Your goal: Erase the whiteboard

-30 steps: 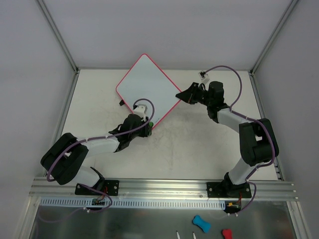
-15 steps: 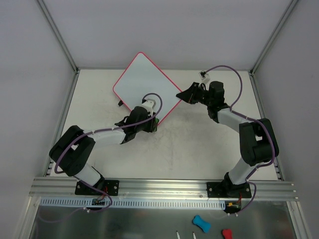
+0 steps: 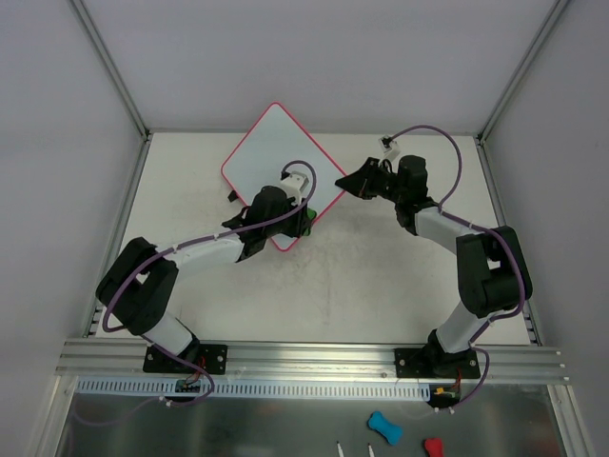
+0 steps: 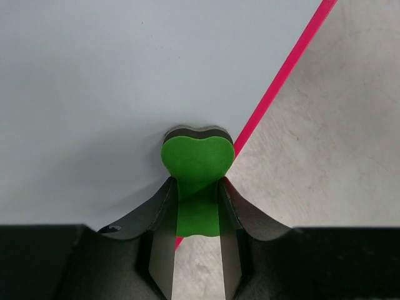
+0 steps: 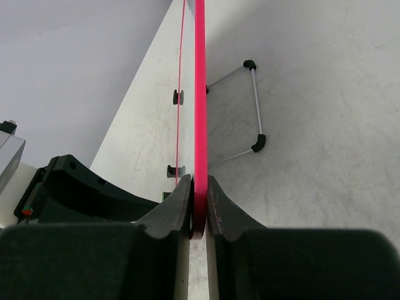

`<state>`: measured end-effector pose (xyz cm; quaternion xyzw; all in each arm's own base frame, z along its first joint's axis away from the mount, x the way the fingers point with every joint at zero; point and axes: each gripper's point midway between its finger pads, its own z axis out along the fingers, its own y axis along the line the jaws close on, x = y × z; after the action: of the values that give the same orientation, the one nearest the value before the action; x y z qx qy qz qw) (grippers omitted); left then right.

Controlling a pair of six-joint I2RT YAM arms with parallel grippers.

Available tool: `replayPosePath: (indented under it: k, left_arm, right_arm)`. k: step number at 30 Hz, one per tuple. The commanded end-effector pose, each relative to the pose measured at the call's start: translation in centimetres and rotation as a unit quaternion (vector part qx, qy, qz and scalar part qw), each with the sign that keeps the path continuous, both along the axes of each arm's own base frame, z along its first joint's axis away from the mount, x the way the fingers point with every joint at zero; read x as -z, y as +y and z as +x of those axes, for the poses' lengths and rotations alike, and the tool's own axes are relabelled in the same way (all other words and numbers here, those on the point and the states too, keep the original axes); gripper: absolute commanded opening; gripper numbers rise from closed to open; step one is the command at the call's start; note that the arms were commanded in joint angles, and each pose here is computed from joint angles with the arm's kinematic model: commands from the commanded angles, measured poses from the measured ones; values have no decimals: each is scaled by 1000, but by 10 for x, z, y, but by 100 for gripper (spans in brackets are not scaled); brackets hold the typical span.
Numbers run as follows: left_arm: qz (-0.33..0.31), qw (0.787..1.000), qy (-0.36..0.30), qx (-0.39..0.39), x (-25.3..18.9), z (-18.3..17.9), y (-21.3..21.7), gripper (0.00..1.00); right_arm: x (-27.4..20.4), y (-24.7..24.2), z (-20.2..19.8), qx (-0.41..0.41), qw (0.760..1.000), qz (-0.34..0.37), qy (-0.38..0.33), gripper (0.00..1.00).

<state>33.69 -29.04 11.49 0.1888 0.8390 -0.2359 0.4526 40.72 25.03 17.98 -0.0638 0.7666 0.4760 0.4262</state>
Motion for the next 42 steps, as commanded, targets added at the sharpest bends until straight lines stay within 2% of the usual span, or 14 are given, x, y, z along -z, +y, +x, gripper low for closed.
replayPosePath:
  k: [1, 8, 11, 14, 19, 24, 27, 31, 34, 39, 42]
  left_arm:
    - [13, 1000, -4, 13, 1, -1, -2, 0]
    - [25, 999, 37, -7, 40, -26, 21, 0]
    - [31, 996, 57, -57, 57, -32, 45, 0]
    - [4, 989, 106, -107, 75, -36, 74, 0]
    - [-32, 975, 146, -167, 88, -39, 110, 0]
    - [-54, 975, 141, -165, 75, -33, 112, 0]
    - [-88, 979, 115, -146, 47, -35, 105, 0]
    - [-142, 981, 31, -130, -19, -42, 108, 0]
    - [-142, 977, 11, -160, -43, -51, 124, 0]
    - [-99, 958, 48, -264, -26, -67, 166, 0]
    - [-89, 950, 87, -287, 1, -82, 174, 0]
  right_arm:
    - [3, 16, -11, -43, 999, -12, -9, 0]
    - [3, 16, -11, -44, 999, -12, -9, 0]
    - [2, 16, -12, -44, 999, -12, -9, 0]
    - [2, 16, -12, -44, 999, -11, -9, 0]
    - [1, 16, -12, -43, 999, -10, -9, 0]
    - [2, 16, -12, -44, 999, -11, -8, 0]
    - [3, 15, -11, -41, 999, -12, -8, 0]
    - [5, 16, -11, -41, 999, -12, -7, 0]
    - [5, 16, -10, -41, 999, -10, -4, 0]
    - [6, 16, -10, -41, 999, -10, -2, 0]
    - [8, 16, -9, -41, 999, -10, 1, 0]
